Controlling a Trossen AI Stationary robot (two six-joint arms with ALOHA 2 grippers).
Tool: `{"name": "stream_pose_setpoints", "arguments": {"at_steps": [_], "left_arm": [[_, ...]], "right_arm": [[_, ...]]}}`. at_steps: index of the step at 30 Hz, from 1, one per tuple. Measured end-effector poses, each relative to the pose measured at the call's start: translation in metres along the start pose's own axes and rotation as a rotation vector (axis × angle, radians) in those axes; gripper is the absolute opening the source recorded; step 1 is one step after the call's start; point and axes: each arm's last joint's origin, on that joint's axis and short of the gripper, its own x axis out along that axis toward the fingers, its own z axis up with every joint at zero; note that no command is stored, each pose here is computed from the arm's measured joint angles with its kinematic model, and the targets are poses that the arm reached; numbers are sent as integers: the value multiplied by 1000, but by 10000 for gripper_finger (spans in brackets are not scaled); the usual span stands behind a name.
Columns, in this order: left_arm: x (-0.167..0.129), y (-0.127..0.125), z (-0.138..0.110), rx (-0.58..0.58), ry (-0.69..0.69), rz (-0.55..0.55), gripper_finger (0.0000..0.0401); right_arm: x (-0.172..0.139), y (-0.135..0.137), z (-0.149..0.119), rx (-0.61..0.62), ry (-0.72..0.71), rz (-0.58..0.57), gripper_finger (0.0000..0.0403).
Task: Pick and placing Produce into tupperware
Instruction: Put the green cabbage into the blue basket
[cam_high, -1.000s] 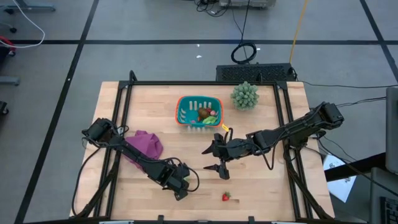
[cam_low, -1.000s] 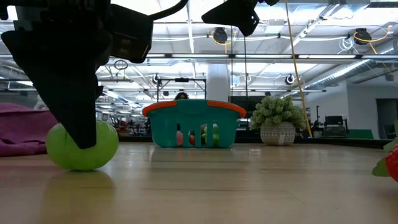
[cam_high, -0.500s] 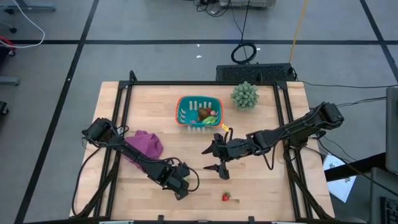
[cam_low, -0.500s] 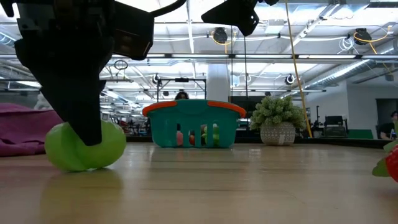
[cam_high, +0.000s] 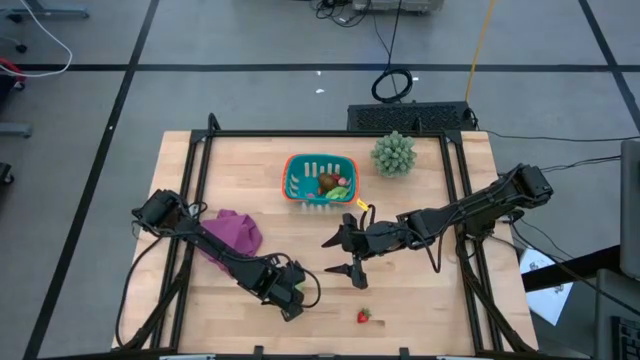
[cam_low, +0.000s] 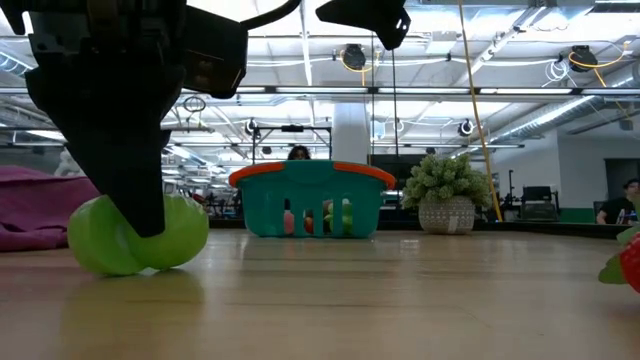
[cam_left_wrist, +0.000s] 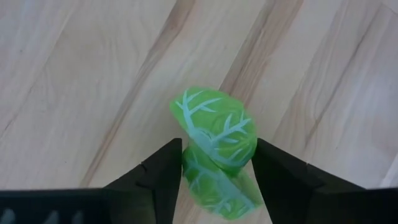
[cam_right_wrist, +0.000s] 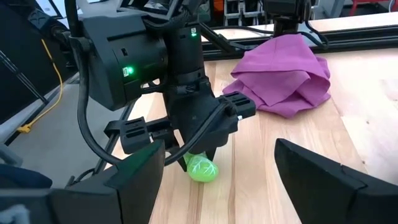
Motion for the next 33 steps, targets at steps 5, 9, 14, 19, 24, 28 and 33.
{"name": "stream_pose_setpoints", "arguments": {"at_steps": [5,9,14,19,24,28,33], "left_arm": [[-3,1,0,-1,10,-5,182],[-14,0,2,-3,-17,-29,183],[-31,1,6,8,-56,-52,184],[-52,14,10,15,-114,28,184],[-76,35,27,42,-209,109,184],[-94,57,49,70,-287,172,184],[-111,95,80,81,-368,284,184]], "right_arm": [[0,-1,0,-20,0,-1,295],[0,-1,0,-20,0,-1,295],[0,0,0,-21,-1,-1,295],[-2,0,2,-26,-14,2,295],[-13,-1,13,-38,-68,8,295],[-24,1,24,-56,-137,21,295],[-33,2,29,-70,-163,25,295]]}}
